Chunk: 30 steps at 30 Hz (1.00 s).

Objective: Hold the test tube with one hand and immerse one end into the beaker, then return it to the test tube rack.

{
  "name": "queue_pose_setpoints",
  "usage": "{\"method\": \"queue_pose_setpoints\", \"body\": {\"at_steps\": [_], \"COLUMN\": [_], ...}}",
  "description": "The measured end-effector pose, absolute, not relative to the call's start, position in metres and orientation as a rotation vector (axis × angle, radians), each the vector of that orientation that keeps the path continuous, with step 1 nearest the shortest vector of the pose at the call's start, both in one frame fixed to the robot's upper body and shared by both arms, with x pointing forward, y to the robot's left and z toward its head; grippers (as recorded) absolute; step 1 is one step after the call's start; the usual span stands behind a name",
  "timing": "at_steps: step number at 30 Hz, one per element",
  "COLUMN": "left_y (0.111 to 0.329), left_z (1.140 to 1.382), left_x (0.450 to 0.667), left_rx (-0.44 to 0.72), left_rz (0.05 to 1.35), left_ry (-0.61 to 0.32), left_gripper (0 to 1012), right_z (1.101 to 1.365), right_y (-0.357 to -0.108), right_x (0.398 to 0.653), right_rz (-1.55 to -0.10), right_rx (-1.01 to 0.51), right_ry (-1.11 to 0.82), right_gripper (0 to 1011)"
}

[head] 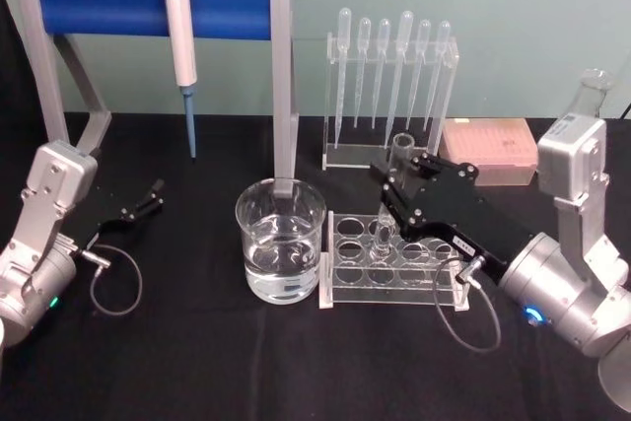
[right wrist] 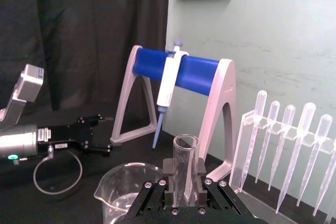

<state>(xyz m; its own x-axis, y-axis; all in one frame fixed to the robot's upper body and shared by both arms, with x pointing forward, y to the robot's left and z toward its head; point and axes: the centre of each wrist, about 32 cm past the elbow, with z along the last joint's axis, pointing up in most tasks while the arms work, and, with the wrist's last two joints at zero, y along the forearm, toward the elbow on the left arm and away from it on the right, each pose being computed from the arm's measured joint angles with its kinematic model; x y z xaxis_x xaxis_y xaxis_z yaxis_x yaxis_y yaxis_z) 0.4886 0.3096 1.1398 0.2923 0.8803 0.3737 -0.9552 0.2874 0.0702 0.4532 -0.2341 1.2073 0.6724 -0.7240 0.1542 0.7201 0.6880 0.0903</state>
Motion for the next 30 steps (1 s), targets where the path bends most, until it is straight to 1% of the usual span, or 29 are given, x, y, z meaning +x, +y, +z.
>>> {"method": "queue_pose_setpoints", "body": {"at_steps": [18, 26, 30], "left_y": [0.310, 0.310, 0.310], "left_z": [1.140, 1.140, 1.140], "left_x": [0.489, 0.489, 0.489], "left_rx": [0.304, 0.304, 0.304], "left_rz": [1.248, 1.248, 1.248], "left_ry": [-0.285, -0.285, -0.285], "left_gripper": [1000, 1000, 1000], "right_z": [1.185, 1.182, 1.184], "right_y": [-0.232, -0.231, -0.231], "right_x": [0.459, 0.463, 0.464], "right_rz": [-0.800, -0.786, -0.784], "right_rx": [-0.048, -0.087, -0.119], "right_ry": [-0.171, -0.174, -0.177], "right_gripper": [226, 228, 316]}}
